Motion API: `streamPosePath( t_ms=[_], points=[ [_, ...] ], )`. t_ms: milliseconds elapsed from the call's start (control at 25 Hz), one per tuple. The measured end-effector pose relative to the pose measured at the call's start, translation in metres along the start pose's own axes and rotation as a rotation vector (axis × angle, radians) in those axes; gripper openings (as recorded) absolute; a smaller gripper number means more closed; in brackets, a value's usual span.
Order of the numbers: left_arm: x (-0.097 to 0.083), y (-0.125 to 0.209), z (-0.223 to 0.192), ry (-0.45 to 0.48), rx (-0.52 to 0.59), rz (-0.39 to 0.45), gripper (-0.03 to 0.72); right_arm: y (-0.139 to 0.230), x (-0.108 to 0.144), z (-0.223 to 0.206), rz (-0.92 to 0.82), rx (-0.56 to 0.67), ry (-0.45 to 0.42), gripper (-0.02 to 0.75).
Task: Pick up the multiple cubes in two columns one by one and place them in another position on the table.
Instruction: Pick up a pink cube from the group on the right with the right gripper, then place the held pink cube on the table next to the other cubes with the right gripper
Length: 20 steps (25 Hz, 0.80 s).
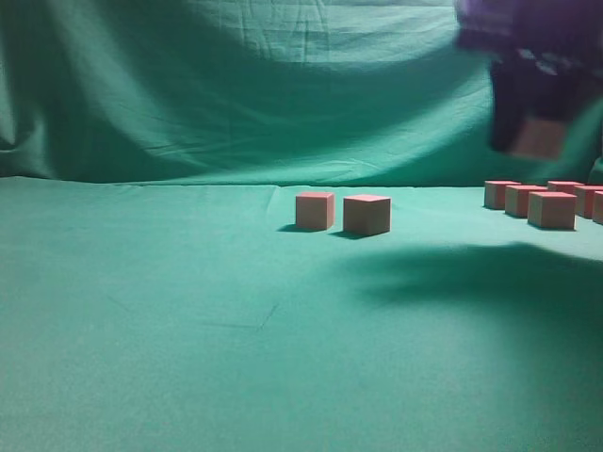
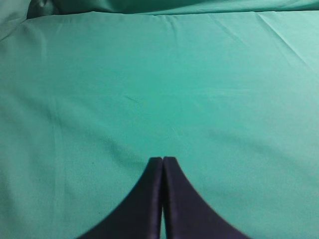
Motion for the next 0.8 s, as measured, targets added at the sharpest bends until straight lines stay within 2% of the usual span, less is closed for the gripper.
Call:
streamPosePath(
  t_ms=[160, 320, 440, 600, 680, 800],
  points=[
    [0.000, 0.000, 0.000, 0.000, 0.000, 0.000, 0.000, -0.025, 0.065, 0.035, 0.161, -0.043, -0.109, 0.262],
    [0.000, 0.000, 0.000, 0.000, 0.000, 0.000, 0.000, -0.043, 0.138, 0.061, 0.411, -0.128, -0.148, 0.262],
    [0.000, 0.000, 0.000, 0.000, 0.000, 0.000, 0.000, -0.054, 0.185, 0.071, 0.629, -0.189, -0.133, 0.262],
    [0.000, 0.000, 0.000, 0.000, 0.000, 0.000, 0.000, -0.058, 0.222, 0.045, 0.871, -0.158, -0.100, 0.262],
    [0.000, 0.000, 0.000, 0.000, 0.000, 0.000, 0.000, -0.060, 0.231, 0.028, 0.940, -0.138, -0.099, 0.262],
    [0.000, 0.000, 0.000, 0.000, 0.000, 0.000, 0.000, -0.067, 0.229, 0.001, 1.029, -0.107, -0.070, 0.262]
  ],
)
Point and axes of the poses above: a point on each arm's last joint axis where the gripper is mounted, z pointing back along that axis away from the gripper, x along the wrist's bending axis when the last joint is at zero, y = z × x, the point moved 9 cm from there along -z, pointing out along that axis toward the gripper, and after that the axes turned 2 degrees about z, right-handed, at the moved point
